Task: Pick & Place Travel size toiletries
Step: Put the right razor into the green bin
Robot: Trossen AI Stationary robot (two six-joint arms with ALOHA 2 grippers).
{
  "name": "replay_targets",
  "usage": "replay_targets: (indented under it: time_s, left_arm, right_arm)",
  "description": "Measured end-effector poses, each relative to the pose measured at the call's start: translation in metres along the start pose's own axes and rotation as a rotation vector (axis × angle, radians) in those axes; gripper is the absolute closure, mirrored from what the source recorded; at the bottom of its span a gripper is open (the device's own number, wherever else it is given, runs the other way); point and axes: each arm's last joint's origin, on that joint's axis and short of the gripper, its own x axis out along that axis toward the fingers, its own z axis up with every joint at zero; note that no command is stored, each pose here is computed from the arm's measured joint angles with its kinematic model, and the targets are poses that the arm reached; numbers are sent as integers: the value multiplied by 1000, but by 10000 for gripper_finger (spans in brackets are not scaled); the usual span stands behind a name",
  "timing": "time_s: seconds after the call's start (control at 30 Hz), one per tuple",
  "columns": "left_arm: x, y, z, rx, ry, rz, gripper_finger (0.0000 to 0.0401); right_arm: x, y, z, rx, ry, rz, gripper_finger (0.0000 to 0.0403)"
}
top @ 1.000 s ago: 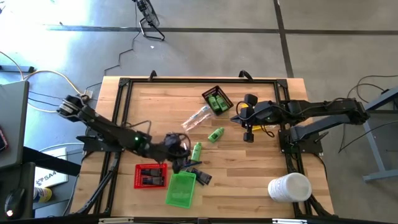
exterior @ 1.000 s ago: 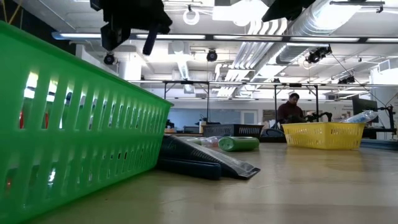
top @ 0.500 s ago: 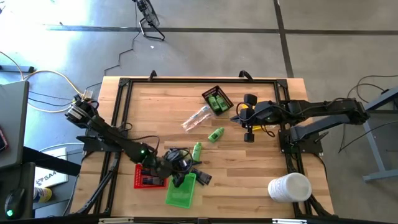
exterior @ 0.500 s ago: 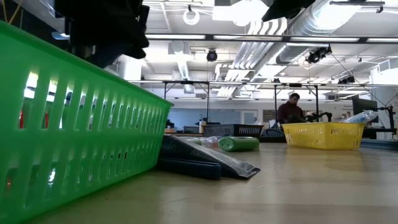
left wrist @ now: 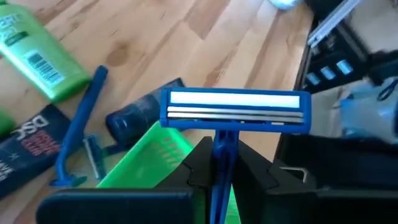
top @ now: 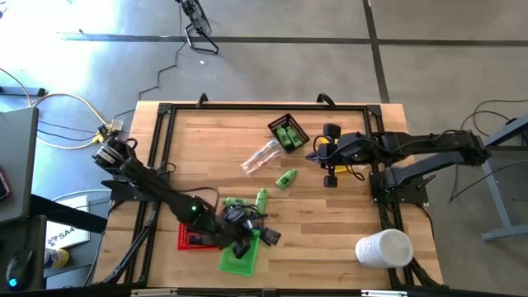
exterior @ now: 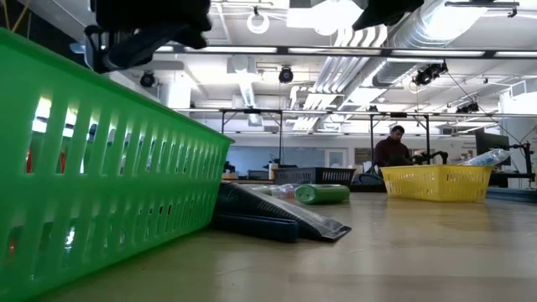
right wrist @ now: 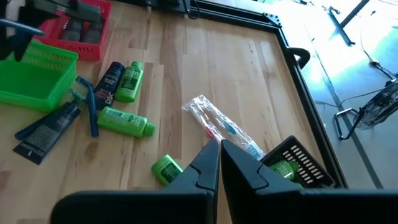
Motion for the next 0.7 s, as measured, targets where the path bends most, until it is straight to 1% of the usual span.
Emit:
replay_targets:
  time_s: [0.17,0.2,0.33,0.53,0.7]
  left_arm:
    - [7,-3,-6,70,120,168,368]
    - [10,-4,-7,74,140,180,368]
    - [21,-6,-12,95,223,179,368]
    - [31,-6,-17,104,277,151,366]
    - [32,-7,-17,103,275,140,341]
  right_arm:
    - [2,-7,-1,22,-2,20,394]
    - [2,-9,-1,27,-3,22,394]
    - [3,-14,-2,40,-3,40,394]
    - [4,-21,-3,50,-3,39,394]
    - [4,-24,-3,58,1,26,394]
